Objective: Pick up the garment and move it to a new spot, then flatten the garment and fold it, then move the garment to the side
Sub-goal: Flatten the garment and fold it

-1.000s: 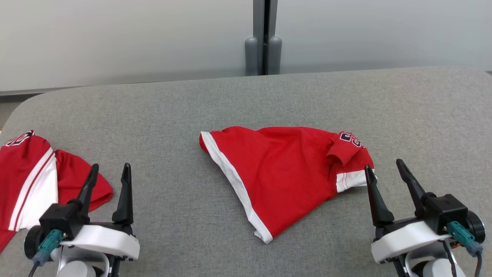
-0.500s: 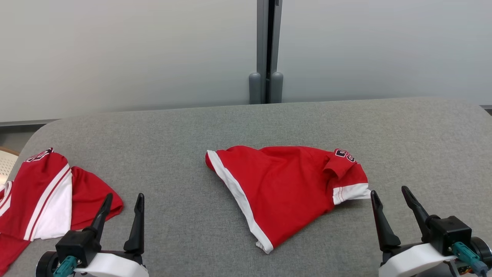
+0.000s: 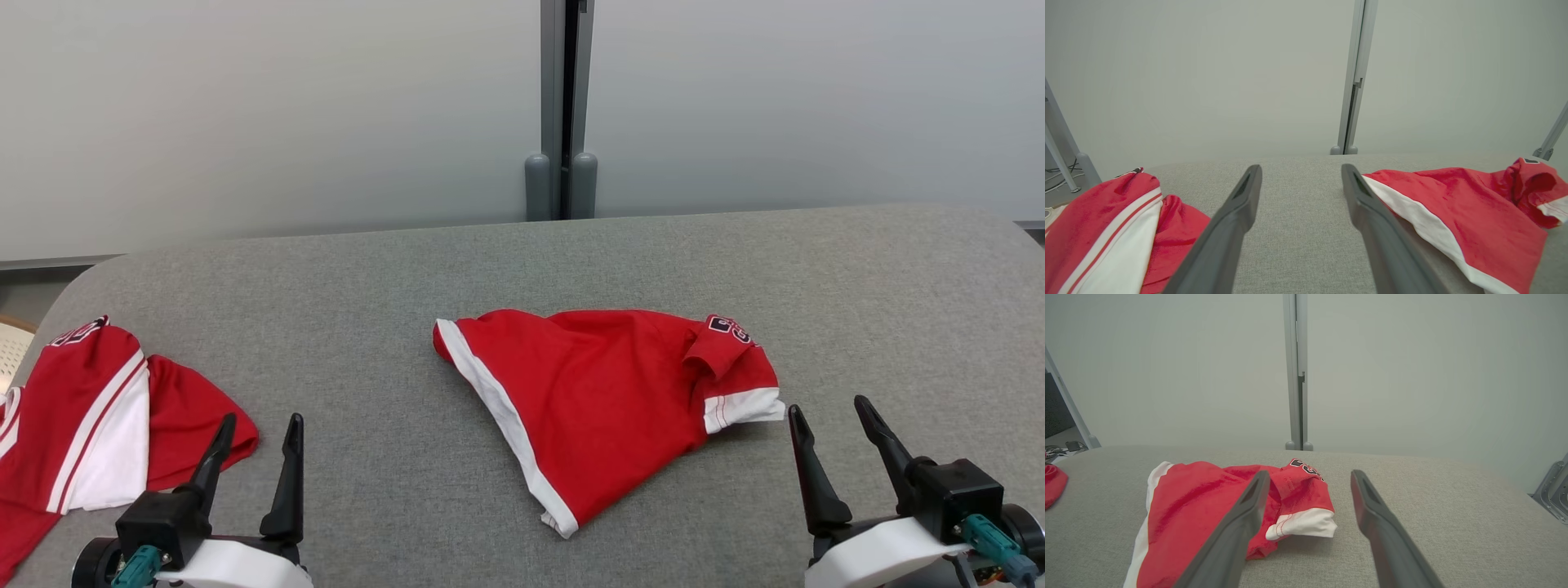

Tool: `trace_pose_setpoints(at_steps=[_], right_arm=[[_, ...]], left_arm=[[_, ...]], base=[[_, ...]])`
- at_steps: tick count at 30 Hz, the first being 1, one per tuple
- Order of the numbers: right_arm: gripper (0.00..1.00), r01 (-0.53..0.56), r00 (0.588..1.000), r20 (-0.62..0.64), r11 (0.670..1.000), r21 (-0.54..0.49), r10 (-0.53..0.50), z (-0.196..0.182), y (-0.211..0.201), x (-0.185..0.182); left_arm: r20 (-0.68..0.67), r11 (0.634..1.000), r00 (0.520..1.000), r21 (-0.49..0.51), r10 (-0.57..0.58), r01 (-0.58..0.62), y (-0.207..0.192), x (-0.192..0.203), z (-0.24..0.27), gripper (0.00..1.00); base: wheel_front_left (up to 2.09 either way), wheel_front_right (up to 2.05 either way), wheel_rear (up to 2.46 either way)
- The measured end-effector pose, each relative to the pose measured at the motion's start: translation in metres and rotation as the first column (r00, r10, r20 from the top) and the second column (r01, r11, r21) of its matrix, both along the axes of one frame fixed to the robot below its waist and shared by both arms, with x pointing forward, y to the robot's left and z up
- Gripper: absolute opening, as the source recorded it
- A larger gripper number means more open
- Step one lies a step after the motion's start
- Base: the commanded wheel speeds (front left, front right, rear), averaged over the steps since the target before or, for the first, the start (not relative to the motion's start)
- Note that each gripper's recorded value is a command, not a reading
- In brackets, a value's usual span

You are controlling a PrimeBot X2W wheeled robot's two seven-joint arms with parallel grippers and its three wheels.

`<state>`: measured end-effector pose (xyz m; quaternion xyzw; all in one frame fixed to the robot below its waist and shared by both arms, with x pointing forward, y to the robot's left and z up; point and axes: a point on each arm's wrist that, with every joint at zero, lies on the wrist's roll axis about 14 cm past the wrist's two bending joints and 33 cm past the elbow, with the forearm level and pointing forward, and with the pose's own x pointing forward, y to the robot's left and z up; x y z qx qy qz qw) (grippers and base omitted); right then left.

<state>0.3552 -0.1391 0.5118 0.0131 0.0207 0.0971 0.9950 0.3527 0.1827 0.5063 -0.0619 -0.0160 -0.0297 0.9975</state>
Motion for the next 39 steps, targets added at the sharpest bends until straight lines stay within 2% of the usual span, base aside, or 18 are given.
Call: trace_pose_setpoints(at_steps=[8,14,21,26,29,30,31,32,33,34,39], right_arm=[[1.00,-0.016,1.000,-0.012,1.000,-0.001,0.016,-0.004,0.006,0.001],[1.00,-0.154,0.983,-0.105,0.987,-0.036,0.150,-0.030,0.045,-0.003],[1.00,-0.379,0.887,-0.299,0.924,-0.040,0.351,-0.090,0.102,-0.017],[1.00,-0.472,0.825,-0.373,0.881,-0.039,0.426,-0.119,0.124,-0.016],[1.00,-0.489,0.809,-0.394,0.872,-0.041,0.435,-0.130,0.128,-0.009],[0.86,-0.489,0.806,-0.403,0.872,-0.037,0.434,-0.134,0.128,-0.007],[0.49,-0.487,0.806,-0.404,0.873,-0.034,0.434,-0.136,0.129,-0.005],[0.37,-0.483,0.806,-0.404,0.875,-0.027,0.433,-0.138,0.129,-0.003],[0.15,-0.479,0.808,-0.400,0.877,-0.021,0.432,-0.138,0.130,-0.001],[0.00,-0.475,0.813,-0.390,0.880,-0.017,0.432,-0.137,0.130,0.002],[0.00,-0.435,0.851,-0.315,0.900,0.029,0.421,-0.120,0.130,0.012]], left_arm=[[-0.009,1.000,1.000,0.004,0.004,-0.004,0.001,0.000,-0.001,1.00],[-0.009,1.000,1.000,-0.001,-0.004,0.004,-0.002,0.007,0.000,1.00],[0.007,1.000,1.000,-0.013,-0.008,0.008,-0.004,0.032,0.002,1.00],[-0.018,1.000,1.000,-0.001,-0.001,0.001,0.000,0.040,-0.009,1.00],[-0.031,1.000,0.999,-0.004,0.008,-0.008,0.003,0.043,-0.014,1.00],[-0.034,1.000,0.999,-0.003,0.012,-0.012,0.004,0.044,-0.015,1.00],[-0.035,1.000,0.999,-0.002,0.015,-0.015,0.005,0.045,-0.016,1.00],[-0.035,1.000,0.999,-0.002,0.015,-0.015,0.006,0.046,-0.016,1.00],[-0.039,1.000,0.999,0.000,0.015,-0.015,0.006,0.046,-0.018,1.00],[-0.045,1.000,0.999,-0.001,0.018,-0.018,0.006,0.046,-0.020,1.00],[-0.039,1.000,0.999,0.001,0.015,-0.015,0.006,0.050,-0.019,1.00]], base=[[0.00,0.00,0.00],[0.00,0.00,0.00],[0.00,0.00,0.00],[0.00,0.00,0.00],[0.00,0.00,0.00],[0.00,0.00,0.00],[0.00,0.00,0.00],[0.00,0.00,0.00],[0.00,0.00,0.00],[0.00,0.00,0.00],[0.00,0.00,0.00]])
